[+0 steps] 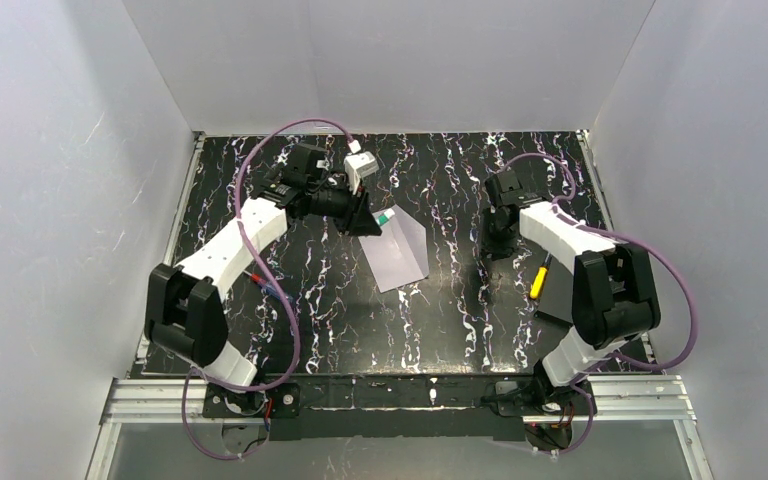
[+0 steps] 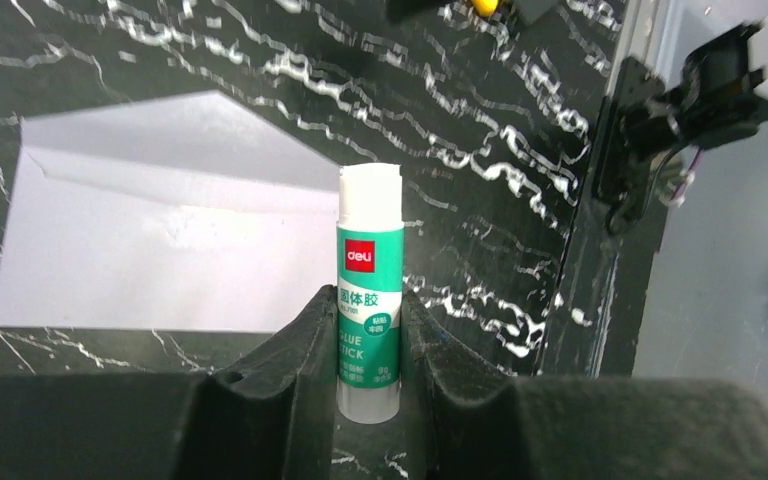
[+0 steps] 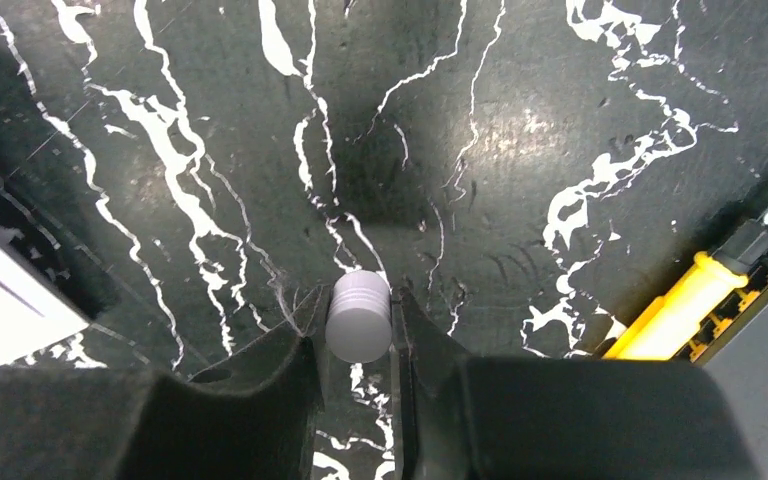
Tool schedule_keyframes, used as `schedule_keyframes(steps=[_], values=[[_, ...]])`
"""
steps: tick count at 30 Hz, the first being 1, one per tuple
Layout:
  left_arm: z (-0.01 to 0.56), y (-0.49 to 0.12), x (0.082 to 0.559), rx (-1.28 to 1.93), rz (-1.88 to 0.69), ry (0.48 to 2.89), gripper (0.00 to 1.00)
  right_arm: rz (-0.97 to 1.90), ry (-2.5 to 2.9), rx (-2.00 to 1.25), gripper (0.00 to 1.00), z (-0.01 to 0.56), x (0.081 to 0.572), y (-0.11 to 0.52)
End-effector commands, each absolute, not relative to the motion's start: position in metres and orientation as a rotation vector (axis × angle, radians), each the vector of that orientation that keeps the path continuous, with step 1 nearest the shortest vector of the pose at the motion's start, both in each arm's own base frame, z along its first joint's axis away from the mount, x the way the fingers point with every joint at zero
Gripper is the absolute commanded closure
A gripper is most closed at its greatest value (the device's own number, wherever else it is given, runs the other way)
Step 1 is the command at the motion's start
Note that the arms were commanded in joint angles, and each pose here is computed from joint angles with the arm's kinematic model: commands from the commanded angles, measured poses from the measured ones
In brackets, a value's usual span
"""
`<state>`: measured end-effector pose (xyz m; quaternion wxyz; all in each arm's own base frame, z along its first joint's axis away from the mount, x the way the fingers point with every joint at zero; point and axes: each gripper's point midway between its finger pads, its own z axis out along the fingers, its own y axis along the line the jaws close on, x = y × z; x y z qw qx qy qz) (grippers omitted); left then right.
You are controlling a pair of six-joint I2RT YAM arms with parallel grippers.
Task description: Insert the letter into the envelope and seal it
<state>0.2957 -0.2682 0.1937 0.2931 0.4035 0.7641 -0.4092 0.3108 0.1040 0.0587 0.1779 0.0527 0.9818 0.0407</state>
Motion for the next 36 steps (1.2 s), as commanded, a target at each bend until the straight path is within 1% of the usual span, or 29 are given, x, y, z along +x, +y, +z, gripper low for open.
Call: schedule_keyframes(steps=[1, 6, 16, 19, 22, 25, 27, 30, 32, 34, 36], values=[[0.243, -0.277, 0.289, 1.022, -1.159, 1.884, 1.0, -0.029, 2.731, 0.149, 0.79, 0.046, 0.322, 0.092], [0.243, -0.277, 0.286, 1.019, -1.168, 1.891, 1.0, 0.014, 2.734, 0.143, 0.71, 0.032, 0.319, 0.097], [0.242, -0.277, 0.282, 1.022, -1.191, 1.906, 1.0, -0.02, 2.832, 0.135, 0.46, 0.014, 0.307, 0.095], [0.242, -0.279, 0.282, 1.024, -1.215, 1.914, 1.0, -0.007, 2.851, 0.131, 0.46, 0.01, 0.306, 0.098], [0.242, -0.279, 0.282, 1.02, -1.217, 1.916, 1.0, 0.01, 2.83, 0.136, 0.45, 0.018, 0.311, 0.1], [0.245, -0.278, 0.283, 1.011, -1.209, 1.915, 1.0, 0.014, 2.799, 0.135, 0.41, 0.038, 0.319, 0.101], [0.246, -0.278, 0.287, 0.985, -1.185, 1.93, 1.0, 0.023, 2.771, 0.138, 0.37, 0.056, 0.323, 0.102], [0.255, -0.279, 0.295, 0.917, -1.175, 1.941, 1.0, 0.032, 2.664, 0.175, 0.3, 0.099, 0.331, 0.099], [0.266, -0.283, 0.3, 0.866, -1.196, 1.92, 1.0, 0.038, 2.564, 0.209, 0.28, 0.129, 0.339, 0.095], [0.279, -0.289, 0.305, 0.809, -1.24, 1.893, 1.0, 0.118, 2.448, 0.199, 0.28, 0.162, 0.35, 0.102], [0.294, -0.295, 0.308, 0.757, -1.303, 1.856, 1.0, 0.27, 2.327, 0.147, 0.28, 0.198, 0.361, 0.121]])
